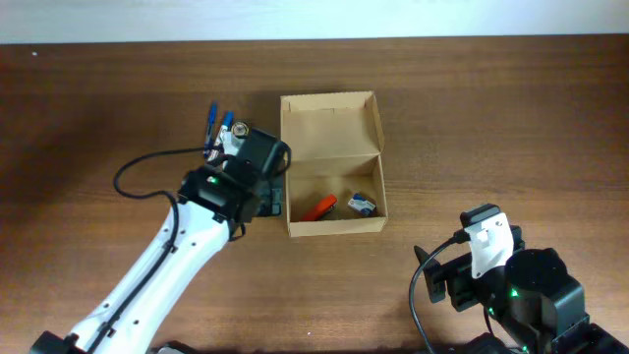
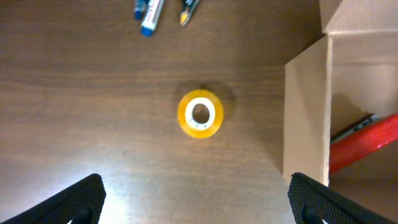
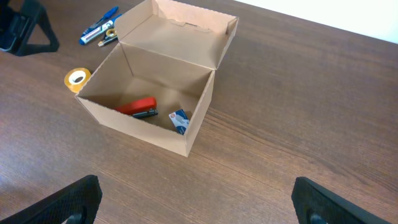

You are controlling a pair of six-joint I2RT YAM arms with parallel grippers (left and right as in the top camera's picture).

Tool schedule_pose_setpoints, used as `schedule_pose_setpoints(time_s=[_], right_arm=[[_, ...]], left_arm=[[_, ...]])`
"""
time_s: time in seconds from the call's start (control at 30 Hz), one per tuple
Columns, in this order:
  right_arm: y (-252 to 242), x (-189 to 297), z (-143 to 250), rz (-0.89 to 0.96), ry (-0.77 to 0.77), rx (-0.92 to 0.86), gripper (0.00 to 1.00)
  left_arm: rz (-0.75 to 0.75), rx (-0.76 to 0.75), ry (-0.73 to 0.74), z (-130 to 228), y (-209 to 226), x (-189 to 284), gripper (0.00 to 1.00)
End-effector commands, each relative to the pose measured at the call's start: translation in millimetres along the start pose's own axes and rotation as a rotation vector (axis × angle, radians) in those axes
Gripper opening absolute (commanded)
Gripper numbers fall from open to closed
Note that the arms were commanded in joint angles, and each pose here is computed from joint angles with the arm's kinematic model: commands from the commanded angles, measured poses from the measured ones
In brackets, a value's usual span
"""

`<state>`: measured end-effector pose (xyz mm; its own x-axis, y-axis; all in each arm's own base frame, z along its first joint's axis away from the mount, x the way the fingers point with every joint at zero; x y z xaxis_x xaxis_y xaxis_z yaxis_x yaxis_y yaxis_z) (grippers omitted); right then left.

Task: Pack container
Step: 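Move the left gripper back over the yellow tape roll, then lower the left gripper and grasp the yellow tape roll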

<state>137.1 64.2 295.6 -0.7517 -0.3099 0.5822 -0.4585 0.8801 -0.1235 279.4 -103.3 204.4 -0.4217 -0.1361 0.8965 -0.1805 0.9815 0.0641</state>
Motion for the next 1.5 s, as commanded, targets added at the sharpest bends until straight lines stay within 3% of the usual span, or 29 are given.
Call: schedule_pose_setpoints(time_s=[0.0,0.3,0.83,1.03,1.33,1.47], right_arm=[[0.4,1.9,-0.9,0.0,-0.012,0.0,0.99],[0.4,1.9,-0.9,0.0,-0.012,0.0,0.99],[0.4,1.9,-0.9,0.0,-0.012,0.0,0.99],[0.4,1.9,-0.9,0.0,-0.012,0.0,0.99],[0.4,1.9,-0.9,0.0,-0.012,0.0,0.99],[0.4,1.9,-0.9,0.0,-0.012,0.0,0.99]], left_arm=[[0.071,-0.046,0.047,5.1,3.3,-10.3,0.94],[0.09,-0.024,0.085,26.4,17.1,-54.2,0.94],[0.152,0.05,-0.026,35.0,28.3,-106.2,0.99],[0.23,0.022,-0.029,30.6,14.4,-123.0,0.98],[0.198,0.012,0.031,41.5,15.0,-140.2,0.96],[0.165,0.01,0.03,42.2,18.6,-141.7,0.89]])
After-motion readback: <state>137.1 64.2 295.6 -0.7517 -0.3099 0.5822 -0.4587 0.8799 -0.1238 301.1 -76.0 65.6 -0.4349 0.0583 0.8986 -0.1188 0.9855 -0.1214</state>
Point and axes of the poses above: each gripper's point midway between its finger pads, its own x axis back along the fingers, its own y axis along the line the jaws close on, z = x × y, the point moved 6 cm from there along x, back along the fingers, and after that the axes turned 8 degrees about x, right-handed, at the moved point
